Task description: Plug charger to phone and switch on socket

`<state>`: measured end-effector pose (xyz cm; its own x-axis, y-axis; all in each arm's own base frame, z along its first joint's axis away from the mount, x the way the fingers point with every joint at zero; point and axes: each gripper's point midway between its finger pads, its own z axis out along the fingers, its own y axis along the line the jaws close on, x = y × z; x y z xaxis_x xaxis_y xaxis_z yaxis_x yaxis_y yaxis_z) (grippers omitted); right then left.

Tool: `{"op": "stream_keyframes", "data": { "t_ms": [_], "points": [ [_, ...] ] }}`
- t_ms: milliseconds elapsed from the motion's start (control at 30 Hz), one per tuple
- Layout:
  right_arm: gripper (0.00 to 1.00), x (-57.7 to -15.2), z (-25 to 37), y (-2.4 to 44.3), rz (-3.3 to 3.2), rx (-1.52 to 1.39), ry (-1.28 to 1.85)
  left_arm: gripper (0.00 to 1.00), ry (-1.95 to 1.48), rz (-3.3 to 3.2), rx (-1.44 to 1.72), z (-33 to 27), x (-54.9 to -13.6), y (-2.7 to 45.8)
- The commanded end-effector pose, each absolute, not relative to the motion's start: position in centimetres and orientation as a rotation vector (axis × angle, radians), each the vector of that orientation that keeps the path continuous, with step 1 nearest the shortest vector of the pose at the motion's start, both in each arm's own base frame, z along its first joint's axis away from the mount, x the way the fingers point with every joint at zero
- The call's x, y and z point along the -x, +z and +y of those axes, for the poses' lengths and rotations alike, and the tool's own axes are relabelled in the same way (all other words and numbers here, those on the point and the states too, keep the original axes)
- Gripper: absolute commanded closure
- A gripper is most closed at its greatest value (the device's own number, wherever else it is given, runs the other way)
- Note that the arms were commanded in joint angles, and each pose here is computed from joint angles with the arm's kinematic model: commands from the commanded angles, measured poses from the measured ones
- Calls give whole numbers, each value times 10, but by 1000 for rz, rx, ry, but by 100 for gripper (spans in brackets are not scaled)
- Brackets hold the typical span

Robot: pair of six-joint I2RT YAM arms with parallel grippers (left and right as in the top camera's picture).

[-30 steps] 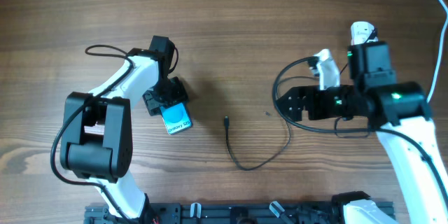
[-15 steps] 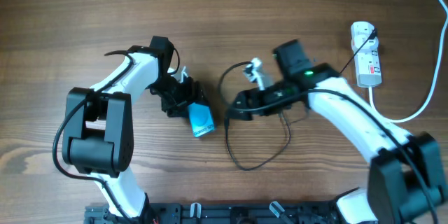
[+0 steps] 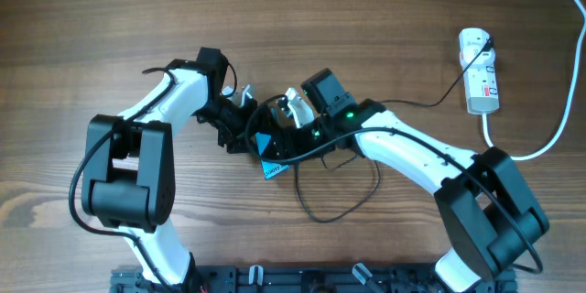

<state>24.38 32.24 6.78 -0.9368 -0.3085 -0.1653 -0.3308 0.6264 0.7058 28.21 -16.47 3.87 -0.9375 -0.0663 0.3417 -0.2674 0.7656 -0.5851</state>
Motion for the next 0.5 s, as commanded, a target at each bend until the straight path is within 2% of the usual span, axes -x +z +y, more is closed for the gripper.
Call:
{"op": "stream_keyframes", "data": {
  "t_ms": [0,33,100,133,167,200,300,367,400,467],
  "points": [
    [52,-244,324,56,2837,528,1128,31,1042,-2687,-201,-172,-292,56],
    [63,-242,326,56,2837,537,1123,31,1047,-2694,-194,-172,-293,56],
    [75,-247,322,52,2838,522,1067,30,1051,-2700,-190,-173,-295,56],
    [86,-250,320,50,2845,492,1039,30,1054,-2703,-188,-173,-296,56],
    [93,-251,319,49,2851,472,1027,29,1055,-2706,-186,-173,-296,55],
    [96,-252,319,49,2854,460,1025,29,1057,-2710,-184,-173,-297,55],
    [96,-253,320,50,2849,451,1027,23,1058,-2721,-179,-173,-299,55],
    [96,-255,321,51,2837,455,1031,13,1053,-2724,-179,-172,-299,54],
    [96,-257,322,52,2827,455,1035,4,1050,-2725,-179,-172,-299,54],
    [96,-264,321,54,2808,439,1041,0,1053,-2728,-189,-170,-301,55]
  ]
}}
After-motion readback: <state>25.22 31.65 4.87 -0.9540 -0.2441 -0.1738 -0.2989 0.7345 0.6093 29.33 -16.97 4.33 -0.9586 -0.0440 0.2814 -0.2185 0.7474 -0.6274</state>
